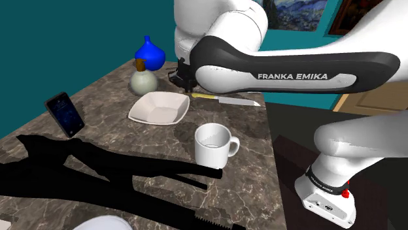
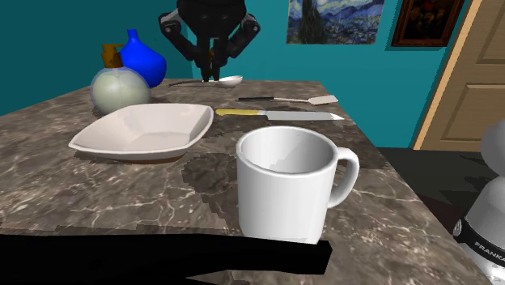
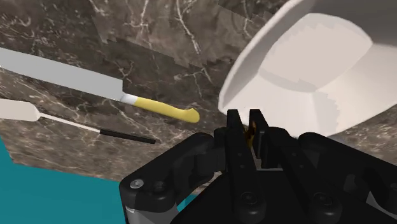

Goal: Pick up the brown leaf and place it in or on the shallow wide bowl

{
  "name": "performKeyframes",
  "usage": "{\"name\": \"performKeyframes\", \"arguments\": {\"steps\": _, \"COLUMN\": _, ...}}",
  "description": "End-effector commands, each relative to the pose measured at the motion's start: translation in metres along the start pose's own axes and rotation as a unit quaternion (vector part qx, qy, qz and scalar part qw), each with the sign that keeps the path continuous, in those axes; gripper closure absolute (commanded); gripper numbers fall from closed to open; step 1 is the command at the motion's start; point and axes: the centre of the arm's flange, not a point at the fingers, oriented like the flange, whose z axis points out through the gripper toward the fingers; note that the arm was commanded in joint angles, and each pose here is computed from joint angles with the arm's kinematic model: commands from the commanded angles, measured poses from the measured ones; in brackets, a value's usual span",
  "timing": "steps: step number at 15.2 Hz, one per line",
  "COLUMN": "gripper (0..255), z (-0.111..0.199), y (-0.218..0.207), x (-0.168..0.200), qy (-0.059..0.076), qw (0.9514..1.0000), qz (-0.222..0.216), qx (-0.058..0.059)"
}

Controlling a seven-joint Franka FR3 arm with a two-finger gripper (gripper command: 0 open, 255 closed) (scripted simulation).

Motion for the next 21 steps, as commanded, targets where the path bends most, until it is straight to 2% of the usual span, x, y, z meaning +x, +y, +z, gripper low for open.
{"name": "performKeyframes", "arguments": {"steps": 1, "gripper": 255, "z": 0.005, "y": -0.024, "x": 0.011, "qy": 0.000, "qw": 1.0000, "qz": 0.001, "qx": 0.002}}
{"name": "performKeyframes", "arguments": {"steps": 8, "gripper": 255, "z": 0.027, "y": -0.106, "x": 0.050, "qy": 0.000, "qw": 1.0000, "qz": 0.001, "qx": 0.002}}
{"name": "performKeyframes", "arguments": {"steps": 21, "gripper": 255, "z": 0.087, "y": -0.106, "x": 0.015, "qy": 0.000, "qw": 1.0000, "qz": 0.001, "qx": 0.002}}
